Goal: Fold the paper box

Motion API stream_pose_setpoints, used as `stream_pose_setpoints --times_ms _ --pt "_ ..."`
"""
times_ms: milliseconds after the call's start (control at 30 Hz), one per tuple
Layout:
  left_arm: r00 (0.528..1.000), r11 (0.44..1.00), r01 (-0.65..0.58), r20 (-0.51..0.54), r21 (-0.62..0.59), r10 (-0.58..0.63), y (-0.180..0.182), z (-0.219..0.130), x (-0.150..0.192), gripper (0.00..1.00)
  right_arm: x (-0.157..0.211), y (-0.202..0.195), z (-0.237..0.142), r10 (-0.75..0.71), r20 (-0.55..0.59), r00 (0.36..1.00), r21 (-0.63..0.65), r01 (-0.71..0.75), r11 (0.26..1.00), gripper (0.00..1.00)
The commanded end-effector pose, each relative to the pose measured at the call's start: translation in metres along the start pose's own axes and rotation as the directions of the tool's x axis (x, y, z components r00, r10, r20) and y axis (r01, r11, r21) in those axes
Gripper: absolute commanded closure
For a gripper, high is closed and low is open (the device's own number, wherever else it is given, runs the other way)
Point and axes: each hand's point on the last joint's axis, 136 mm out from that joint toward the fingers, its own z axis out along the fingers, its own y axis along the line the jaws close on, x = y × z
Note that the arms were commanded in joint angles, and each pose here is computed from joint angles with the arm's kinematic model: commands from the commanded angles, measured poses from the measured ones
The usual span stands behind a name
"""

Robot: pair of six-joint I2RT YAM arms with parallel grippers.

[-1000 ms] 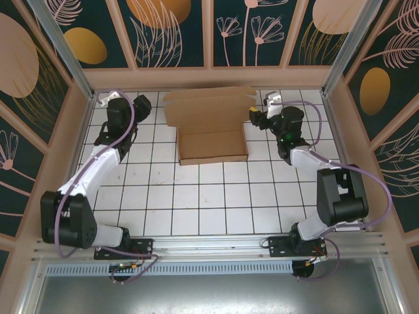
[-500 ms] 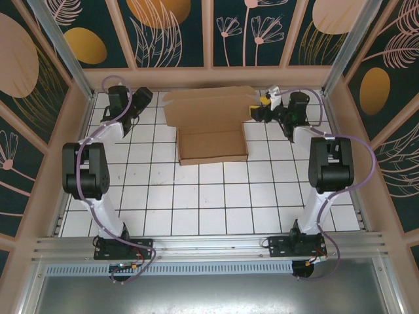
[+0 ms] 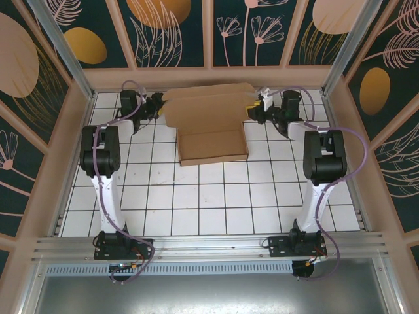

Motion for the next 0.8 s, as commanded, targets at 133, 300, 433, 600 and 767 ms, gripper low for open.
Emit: stream_pose_setpoints --times_ms 133,300,433,600,767 --pt "0.999 0.994 -0.001 -0.049 0.11 0.007 -0.018 -0.005 0.013 0.42 -0.02 0.018 0.005 -0.111 0.022 0.994 0.108 0.108 0.988 0.94" --pt "0.999 0.994 -0.003 -0.046 0.113 0.008 -0.022 -0.01 0.017 0.42 -0.029 0.021 0.006 -0.168 -0.016 0.986 0.325 0.164 0.932 1.0" --pt "0.999 0.994 -0.001 -0.042 0.105 0.005 -0.021 -0.012 0.021 0.42 -0.029 0.025 0.01 -0.158 -0.065 0.985 0.525 0.168 0.834 0.98" --pt "1.0 0.996 0.005 -0.015 0.09 -0.003 -0.022 -0.014 0.023 0.42 0.008 0.006 0.018 -0.063 -0.18 0.982 0.759 0.179 0.626 1.0" --pt "1.0 0.997 0.0 -0.014 0.081 0.001 -0.026 -0.016 0.029 0.42 0.019 0.008 0.027 0.02 -0.159 0.987 0.823 0.122 0.555 1.0"
